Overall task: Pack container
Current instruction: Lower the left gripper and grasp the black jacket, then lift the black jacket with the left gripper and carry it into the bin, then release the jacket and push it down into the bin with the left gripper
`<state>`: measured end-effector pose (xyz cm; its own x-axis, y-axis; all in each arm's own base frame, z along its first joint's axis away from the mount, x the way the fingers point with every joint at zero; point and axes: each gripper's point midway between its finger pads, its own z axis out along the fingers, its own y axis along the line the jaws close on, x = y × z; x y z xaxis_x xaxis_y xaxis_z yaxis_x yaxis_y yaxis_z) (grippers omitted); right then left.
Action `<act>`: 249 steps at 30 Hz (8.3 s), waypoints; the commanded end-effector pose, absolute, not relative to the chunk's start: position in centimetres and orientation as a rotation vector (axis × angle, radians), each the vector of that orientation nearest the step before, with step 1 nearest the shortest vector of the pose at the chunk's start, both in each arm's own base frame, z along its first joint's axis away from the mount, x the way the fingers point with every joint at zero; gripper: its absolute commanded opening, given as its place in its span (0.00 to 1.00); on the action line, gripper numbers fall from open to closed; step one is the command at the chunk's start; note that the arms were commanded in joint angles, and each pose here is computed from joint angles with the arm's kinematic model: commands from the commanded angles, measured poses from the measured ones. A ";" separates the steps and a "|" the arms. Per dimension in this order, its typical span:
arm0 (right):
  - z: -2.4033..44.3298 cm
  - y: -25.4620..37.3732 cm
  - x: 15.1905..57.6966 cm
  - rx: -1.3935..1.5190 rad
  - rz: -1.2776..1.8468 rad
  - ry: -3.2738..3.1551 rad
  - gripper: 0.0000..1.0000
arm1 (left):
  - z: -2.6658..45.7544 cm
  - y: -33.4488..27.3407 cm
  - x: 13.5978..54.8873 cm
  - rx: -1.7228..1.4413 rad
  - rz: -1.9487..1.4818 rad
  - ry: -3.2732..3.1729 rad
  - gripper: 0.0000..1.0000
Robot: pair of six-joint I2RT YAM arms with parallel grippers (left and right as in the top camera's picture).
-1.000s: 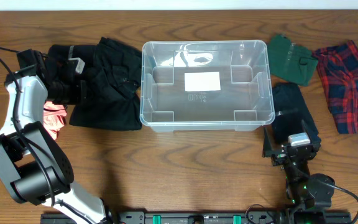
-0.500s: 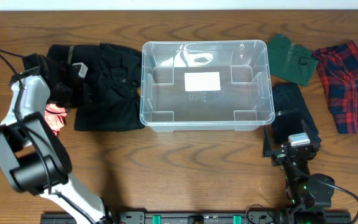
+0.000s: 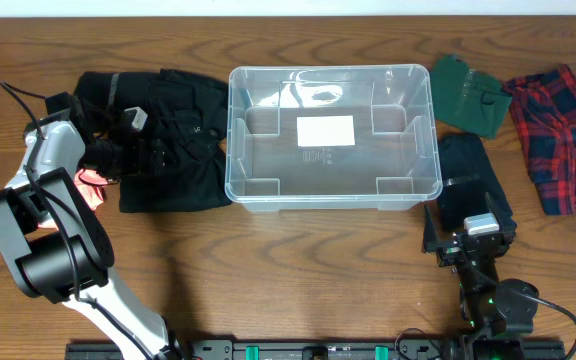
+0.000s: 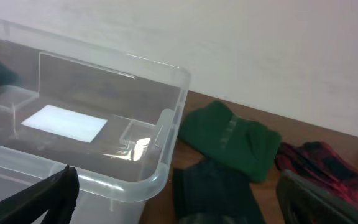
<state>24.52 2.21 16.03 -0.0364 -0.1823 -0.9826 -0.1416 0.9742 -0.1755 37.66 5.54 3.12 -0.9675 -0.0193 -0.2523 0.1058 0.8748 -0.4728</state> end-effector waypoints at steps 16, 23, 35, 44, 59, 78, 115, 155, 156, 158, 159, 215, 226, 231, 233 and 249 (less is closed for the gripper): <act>16.0 2.0 24.5 -0.251 -0.044 1.613 0.99 | -2.4 5.2 36.3 0.116 -0.644 2.969 0.93; 16.0 2.0 24.5 -0.251 -0.044 1.613 0.99 | -2.6 5.2 36.2 0.121 -0.634 2.981 0.42; 16.0 2.0 24.5 -0.251 -0.044 1.613 0.99 | 2.0 5.6 37.9 -0.151 -0.634 2.964 0.06; 16.0 2.0 24.5 -0.251 -0.044 1.613 0.99 | 11.6 7.9 40.9 -0.209 -0.406 2.761 0.06; 16.0 2.0 24.5 -0.251 -0.044 1.613 0.99 | 28.2 6.6 39.3 -0.249 -0.219 2.345 0.06; 16.0 2.0 24.5 -0.251 -0.044 1.613 0.99 | 33.0 -9.5 36.7 -0.041 -0.688 2.277 0.06; 16.0 2.0 24.5 -0.251 -0.044 1.613 0.99 | 21.6 -21.4 35.8 0.519 -0.914 2.539 0.06; 16.0 2.0 24.5 -0.251 -0.044 1.613 0.99 | 16.2 -22.6 36.2 -0.212 -0.799 2.798 0.06; 16.0 2.0 24.5 -0.251 -0.044 1.613 0.99 | 16.2 -22.6 36.2 -0.215 -0.798 2.799 0.06; 16.0 2.0 24.5 -0.251 -0.044 1.613 0.99 | 16.1 -22.4 36.2 -0.219 -0.787 2.802 0.06; 16.0 2.0 24.5 -0.251 -0.044 1.613 0.99 | 16.0 -22.3 36.2 -0.222 -0.775 2.804 0.06; 16.0 2.0 24.5 -0.251 -0.044 1.613 0.99 | 25.2 -21.8 43.2 0.327 -0.243 2.159 0.06; 16.0 2.0 24.5 -0.251 -0.044 1.613 0.99 | 16.0 -23.5 46.3 0.483 -0.140 2.259 0.06; 16.0 2.0 24.5 -0.251 -0.044 1.613 0.99 | 13.0 -20.7 47.5 0.431 0.101 2.300 0.06; 16.0 2.0 24.5 -0.251 -0.044 1.613 0.99 | 12.8 -19.2 47.8 0.392 0.209 2.298 0.06; 16.0 2.0 24.5 -0.251 -0.044 1.613 0.99 | 8.1 -18.1 46.2 0.219 0.200 2.434 0.06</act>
